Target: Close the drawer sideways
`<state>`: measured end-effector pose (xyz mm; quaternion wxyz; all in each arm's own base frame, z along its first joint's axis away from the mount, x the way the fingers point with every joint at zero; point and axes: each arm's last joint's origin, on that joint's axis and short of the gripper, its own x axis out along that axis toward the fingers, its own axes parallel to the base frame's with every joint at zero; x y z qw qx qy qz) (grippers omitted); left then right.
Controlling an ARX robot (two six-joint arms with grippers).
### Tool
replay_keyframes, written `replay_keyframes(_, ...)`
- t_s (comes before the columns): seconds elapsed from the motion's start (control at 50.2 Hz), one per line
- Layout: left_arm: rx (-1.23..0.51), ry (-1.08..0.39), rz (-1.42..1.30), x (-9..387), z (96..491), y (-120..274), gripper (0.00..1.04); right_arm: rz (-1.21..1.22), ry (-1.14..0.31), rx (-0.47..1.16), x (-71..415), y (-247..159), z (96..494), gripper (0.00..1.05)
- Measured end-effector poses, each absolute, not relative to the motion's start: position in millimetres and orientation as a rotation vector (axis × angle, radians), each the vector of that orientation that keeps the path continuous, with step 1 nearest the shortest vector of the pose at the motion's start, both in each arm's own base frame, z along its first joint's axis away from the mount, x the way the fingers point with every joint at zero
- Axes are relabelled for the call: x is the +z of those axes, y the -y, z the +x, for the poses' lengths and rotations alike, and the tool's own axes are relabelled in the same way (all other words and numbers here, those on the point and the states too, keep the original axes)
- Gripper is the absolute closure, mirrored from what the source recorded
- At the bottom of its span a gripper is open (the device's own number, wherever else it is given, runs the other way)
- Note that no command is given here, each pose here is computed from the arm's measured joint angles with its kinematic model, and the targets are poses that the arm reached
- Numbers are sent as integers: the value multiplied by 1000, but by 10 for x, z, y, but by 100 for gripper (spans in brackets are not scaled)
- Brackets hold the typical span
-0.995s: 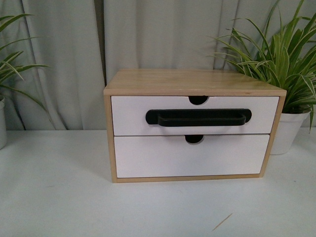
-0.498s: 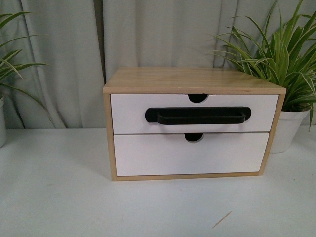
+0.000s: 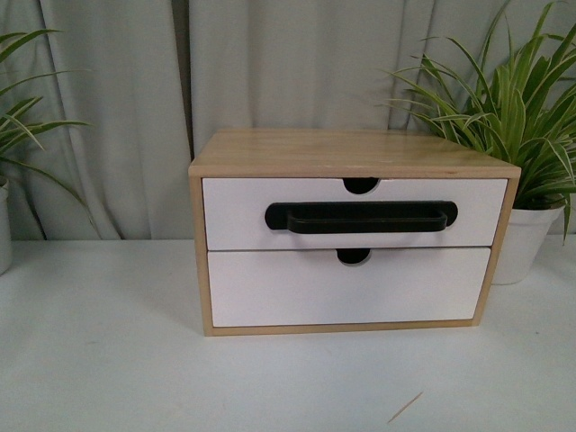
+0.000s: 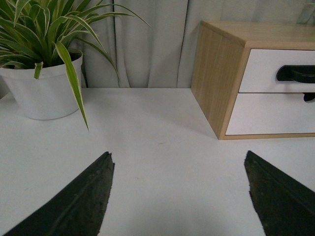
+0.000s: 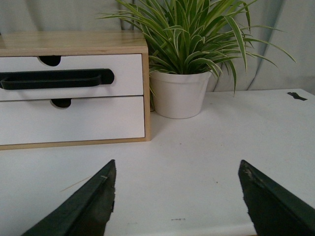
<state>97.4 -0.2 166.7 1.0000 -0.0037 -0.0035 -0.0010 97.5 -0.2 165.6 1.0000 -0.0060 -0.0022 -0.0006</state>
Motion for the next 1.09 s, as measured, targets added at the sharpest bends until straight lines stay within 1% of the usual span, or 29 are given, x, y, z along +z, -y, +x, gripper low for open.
replay_keyframes(0.04,-2,7,-7,1667,974,3,18,-12,4,-1,1656,2,975,26)
replay_keyframes(0.06,-2,7,-7,1667,974,3,14,-12,4,-1,1656,2,975,22)
replay_keyframes(0.1,-2,7,-7,1667,974,2,9,-12,4,-1,1656,2,975,15)
replay_keyframes(0.119,-2,7,-7,1667,974,2,6,-12,4,-1,1656,2,975,14)
replay_keyframes(0.159,-2,7,-6,1667,974,2,5,-11,4,-1,1656,2,975,7)
replay_keyframes(0.199,-2,7,-6,1667,974,2,7,-10,4,-2,1656,2,975,8)
replay_keyframes(0.239,-2,7,-6,1667,974,2,6,-11,4,-1,1656,2,975,10)
replay_keyframes(1.095,-2,7,-6,1667,974,3,6,-10,4,-1,1656,2,975,9)
